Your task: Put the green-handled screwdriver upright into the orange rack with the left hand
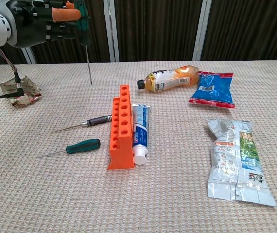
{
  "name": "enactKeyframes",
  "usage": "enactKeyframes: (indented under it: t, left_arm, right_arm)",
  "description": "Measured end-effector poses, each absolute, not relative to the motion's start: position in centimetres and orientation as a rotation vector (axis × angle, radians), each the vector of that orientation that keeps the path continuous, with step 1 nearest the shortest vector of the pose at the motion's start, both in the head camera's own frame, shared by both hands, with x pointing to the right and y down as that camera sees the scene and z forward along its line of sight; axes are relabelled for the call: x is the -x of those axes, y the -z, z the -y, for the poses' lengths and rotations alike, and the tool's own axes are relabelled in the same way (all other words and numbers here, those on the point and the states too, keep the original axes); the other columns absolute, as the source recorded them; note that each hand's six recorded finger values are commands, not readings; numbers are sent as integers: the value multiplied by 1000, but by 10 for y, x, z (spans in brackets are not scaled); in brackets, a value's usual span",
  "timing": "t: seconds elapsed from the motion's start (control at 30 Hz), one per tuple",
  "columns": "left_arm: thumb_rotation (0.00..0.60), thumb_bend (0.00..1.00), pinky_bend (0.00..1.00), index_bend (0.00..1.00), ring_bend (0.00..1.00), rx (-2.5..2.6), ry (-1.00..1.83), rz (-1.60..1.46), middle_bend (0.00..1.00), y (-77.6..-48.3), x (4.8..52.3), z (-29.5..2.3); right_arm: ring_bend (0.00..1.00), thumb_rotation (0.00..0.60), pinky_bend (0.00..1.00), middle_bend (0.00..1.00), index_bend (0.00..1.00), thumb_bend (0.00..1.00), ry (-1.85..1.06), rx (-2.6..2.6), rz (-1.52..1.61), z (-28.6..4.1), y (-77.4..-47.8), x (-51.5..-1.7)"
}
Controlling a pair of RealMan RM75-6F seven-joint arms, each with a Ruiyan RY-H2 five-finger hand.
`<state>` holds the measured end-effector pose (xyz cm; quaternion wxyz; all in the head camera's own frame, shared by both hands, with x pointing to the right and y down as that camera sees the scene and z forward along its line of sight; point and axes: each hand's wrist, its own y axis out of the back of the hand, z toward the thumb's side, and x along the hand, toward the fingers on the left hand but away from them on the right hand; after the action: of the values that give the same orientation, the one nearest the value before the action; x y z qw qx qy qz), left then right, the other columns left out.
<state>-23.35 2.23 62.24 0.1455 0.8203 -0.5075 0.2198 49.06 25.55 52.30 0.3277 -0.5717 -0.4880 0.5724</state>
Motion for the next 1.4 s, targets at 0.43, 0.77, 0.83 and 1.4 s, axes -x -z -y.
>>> enactKeyframes:
  t: [0.43,0.77,0.83,1.4]
  left_arm:
    - [600,442,56,554,8,-2312,-425,1165,188,-610,197,-50]
    - [600,443,55,555,8,-2338,-455,1103,188,-625,180,-56]
    - [600,443,56,555,8,-2339,-460,1096,188,-627,178,-56]
    - [600,443,56,554,8,-2345,-484,1074,188,-629,180,-56]
  right_arm:
    - [0,600,28,47,136,0,-1508,1481,1296,-260,-520,-496]
    - [0,600,28,47,137,0,-1521,1471,1312,-265,-520,-502]
    - [0,600,28,47,137,0,-1520,1470,1312,-265,-519,-502]
    - [0,600,28,47,137,0,-1527,1466,1314,-266,-520,-503]
